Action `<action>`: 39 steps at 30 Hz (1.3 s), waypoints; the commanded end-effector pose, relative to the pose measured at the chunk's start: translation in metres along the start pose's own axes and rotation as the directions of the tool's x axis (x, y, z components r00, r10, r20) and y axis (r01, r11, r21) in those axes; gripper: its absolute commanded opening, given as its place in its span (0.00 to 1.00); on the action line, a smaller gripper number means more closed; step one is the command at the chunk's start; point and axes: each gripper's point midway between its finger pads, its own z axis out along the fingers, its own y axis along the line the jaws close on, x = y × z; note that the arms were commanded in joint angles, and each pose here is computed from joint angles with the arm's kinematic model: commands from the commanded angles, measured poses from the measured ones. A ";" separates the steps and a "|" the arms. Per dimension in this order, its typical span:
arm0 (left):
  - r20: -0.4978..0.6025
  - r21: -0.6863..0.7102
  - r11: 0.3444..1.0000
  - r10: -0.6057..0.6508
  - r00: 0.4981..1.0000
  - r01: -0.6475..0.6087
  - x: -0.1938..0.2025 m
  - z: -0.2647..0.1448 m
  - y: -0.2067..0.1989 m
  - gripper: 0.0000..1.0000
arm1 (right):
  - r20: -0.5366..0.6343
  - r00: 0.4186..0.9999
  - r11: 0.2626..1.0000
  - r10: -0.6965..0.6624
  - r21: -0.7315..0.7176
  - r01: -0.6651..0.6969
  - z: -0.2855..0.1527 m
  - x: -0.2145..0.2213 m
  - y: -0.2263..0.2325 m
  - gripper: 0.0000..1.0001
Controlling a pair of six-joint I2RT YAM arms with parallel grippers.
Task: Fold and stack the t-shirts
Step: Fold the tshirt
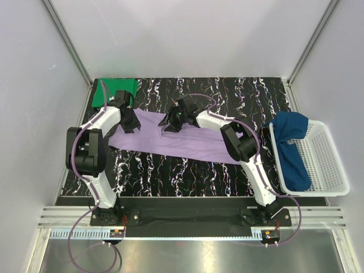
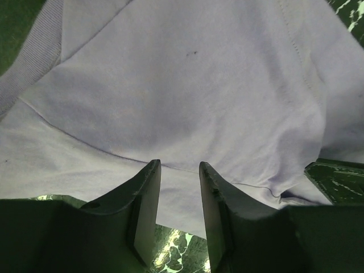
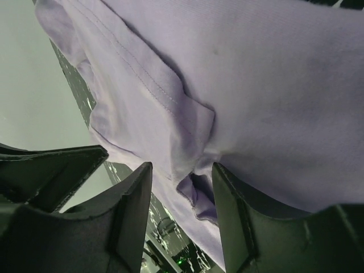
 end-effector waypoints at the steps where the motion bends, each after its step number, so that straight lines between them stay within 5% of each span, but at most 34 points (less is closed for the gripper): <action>1: -0.003 0.033 0.999 0.004 1.000 -0.004 -0.001 0.007 0.000 0.38 | 0.036 0.999 0.998 -0.019 -0.065 0.022 0.003 -0.006 0.021 0.53; 10: -0.002 0.020 1.000 -0.002 1.000 0.002 0.000 0.008 0.009 0.38 | 0.075 0.997 0.995 -0.018 -0.093 0.025 0.009 -0.019 0.032 0.44; 21: 0.023 0.057 0.998 -0.021 1.000 0.019 0.003 -0.005 0.007 0.38 | 0.152 0.950 0.962 -0.272 0.052 0.267 -0.005 -0.056 0.042 0.07; 27: 0.034 0.081 0.996 -0.034 0.999 0.032 0.002 -0.020 0.003 0.39 | 0.091 0.957 0.950 -0.275 0.181 0.256 -0.011 -0.055 0.007 0.23; 31: 0.042 0.082 0.996 -0.042 0.998 0.039 0.002 -0.029 0.003 0.40 | 0.060 0.959 0.941 -0.278 0.219 0.259 -0.024 -0.041 -0.010 0.45; 39: 0.023 0.084 0.994 -0.072 0.997 0.070 0.002 -0.026 0.000 0.41 | 0.018 0.918 0.853 -0.397 0.377 0.362 -0.087 -0.043 -0.038 0.51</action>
